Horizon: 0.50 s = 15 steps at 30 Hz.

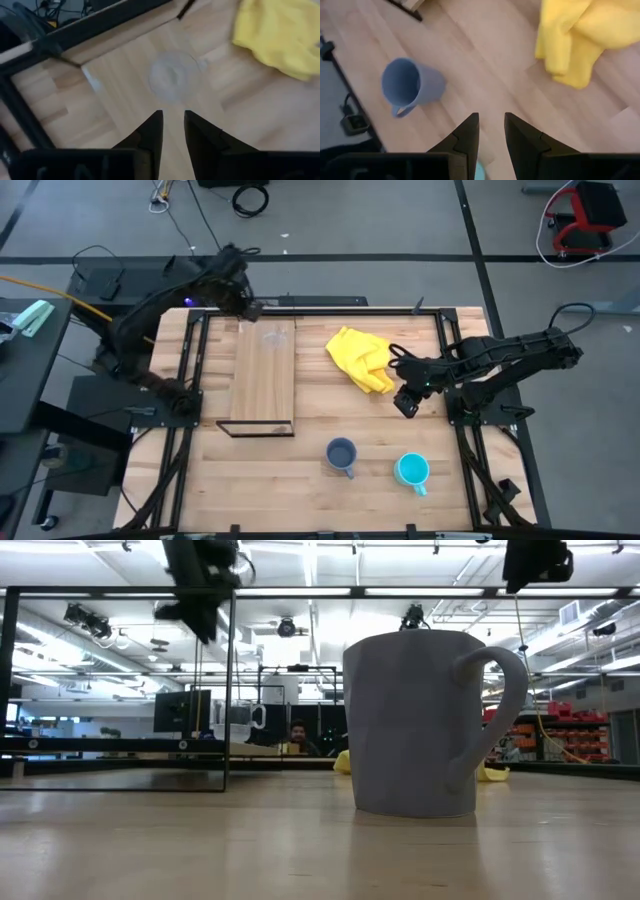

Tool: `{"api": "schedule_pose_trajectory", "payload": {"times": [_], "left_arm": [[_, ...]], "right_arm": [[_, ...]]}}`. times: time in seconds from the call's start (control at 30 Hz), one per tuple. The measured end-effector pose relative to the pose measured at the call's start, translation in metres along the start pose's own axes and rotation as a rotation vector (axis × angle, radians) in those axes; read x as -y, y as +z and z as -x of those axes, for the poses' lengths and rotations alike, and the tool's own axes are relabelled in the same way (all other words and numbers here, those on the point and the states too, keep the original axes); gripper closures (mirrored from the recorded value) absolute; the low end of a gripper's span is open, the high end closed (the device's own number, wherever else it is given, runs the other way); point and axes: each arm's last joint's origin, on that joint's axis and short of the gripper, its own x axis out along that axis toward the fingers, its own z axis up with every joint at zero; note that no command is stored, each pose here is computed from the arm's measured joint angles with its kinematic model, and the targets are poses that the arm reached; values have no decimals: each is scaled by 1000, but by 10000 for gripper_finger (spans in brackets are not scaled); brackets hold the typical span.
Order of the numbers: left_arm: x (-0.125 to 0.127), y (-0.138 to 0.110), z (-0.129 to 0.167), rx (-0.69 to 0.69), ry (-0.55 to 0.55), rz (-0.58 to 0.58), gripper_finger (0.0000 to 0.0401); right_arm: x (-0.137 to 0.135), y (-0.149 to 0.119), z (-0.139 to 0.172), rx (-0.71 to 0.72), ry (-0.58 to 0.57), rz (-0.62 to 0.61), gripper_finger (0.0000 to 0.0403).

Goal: Stack small to large cups/mugs on shelf
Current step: Put the light blue mug on the shelf

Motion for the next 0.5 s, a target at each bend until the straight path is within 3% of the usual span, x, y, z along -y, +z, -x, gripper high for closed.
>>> {"api": "schedule_pose_trajectory", "payload": {"times": [0.23, 0.37, 0.5], "left_arm": [[23, -61, 53, -19, -68, -52, 324], [42, -89, 67, -14, -93, -97, 328], [62, -115, 72, -16, -65, -166, 326]], "right_arm": [[1, -13, 1, -143, -9, -40, 303], [3, -29, 4, -244, -83, -89, 303], [-9, -50, 8, -284, -75, -124, 303]]}}
